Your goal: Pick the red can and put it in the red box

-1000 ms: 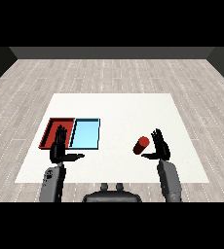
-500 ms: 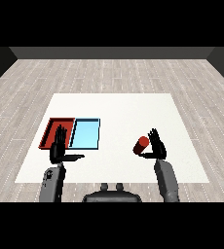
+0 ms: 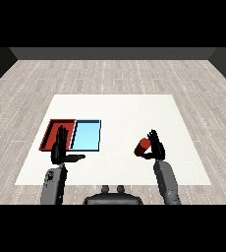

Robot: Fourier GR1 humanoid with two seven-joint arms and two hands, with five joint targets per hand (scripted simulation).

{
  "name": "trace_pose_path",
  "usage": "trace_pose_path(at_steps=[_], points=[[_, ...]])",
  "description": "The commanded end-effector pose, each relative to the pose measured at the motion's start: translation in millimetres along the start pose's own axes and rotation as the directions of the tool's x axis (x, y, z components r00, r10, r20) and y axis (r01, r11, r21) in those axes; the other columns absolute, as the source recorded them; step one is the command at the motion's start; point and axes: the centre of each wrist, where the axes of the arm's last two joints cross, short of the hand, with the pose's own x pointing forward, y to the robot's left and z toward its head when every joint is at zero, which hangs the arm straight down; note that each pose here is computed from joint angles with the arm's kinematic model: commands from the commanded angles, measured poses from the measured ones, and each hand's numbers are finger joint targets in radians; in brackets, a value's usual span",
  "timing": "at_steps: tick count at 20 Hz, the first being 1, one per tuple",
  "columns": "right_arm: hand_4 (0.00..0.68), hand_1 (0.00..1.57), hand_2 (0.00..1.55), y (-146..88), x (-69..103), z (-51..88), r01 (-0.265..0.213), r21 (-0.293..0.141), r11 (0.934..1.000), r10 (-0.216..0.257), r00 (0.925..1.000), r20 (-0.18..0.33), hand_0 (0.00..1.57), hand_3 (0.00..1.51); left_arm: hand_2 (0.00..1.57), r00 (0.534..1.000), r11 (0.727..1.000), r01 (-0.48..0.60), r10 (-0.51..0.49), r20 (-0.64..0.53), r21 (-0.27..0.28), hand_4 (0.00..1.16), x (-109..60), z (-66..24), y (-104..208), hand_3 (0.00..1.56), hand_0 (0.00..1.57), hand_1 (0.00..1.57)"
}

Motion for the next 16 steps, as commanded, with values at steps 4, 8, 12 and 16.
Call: trace_pose_path(at_steps=[4, 8, 12, 16], points=[[0.000, 0.00, 0.00, 6, -7.4, -29.6, -0.005, 0.018, 0.9998, 0.005, 1.0000, 0.004, 0.00, 0.00, 0.00, 1.000, 1.000, 0.000, 0.000, 0.004, -0.005, 0.00, 13.7, -7.9, 13, 0.00, 0.00, 0.00], [0.000, 0.00, 0.00, -1, -5.1, -10.9, -0.019, 0.016, 0.9997, 0.019, 0.9998, -0.010, 0.00, 0.00, 0.00, 1.000, 1.000, 0.003, -0.004, 0.002, 0.011, 0.00, -14.1, 0.0, 9, 0.00, 0.00, 0.00], [0.000, 0.00, 0.00, 4, -4.4, -14.3, -0.013, 0.008, 0.9999, 0.013, 0.9998, -0.015, 0.00, 0.00, 0.00, 1.000, 1.000, 0.024, -0.024, 0.011, 0.009, 0.00, 6.8, 5.3, -10, 0.00, 0.00, 0.00], [0.000, 0.00, 0.00, -13, 1.7, -15.8, -0.018, 0.011, 0.9998, 0.018, 0.9991, -0.039, 0.00, 0.00, 0.00, 1.000, 1.000, 0.003, -0.003, 0.004, 0.002, 0.00, -1.7, 6.4, 18, 0.00, 0.00, 0.00]])
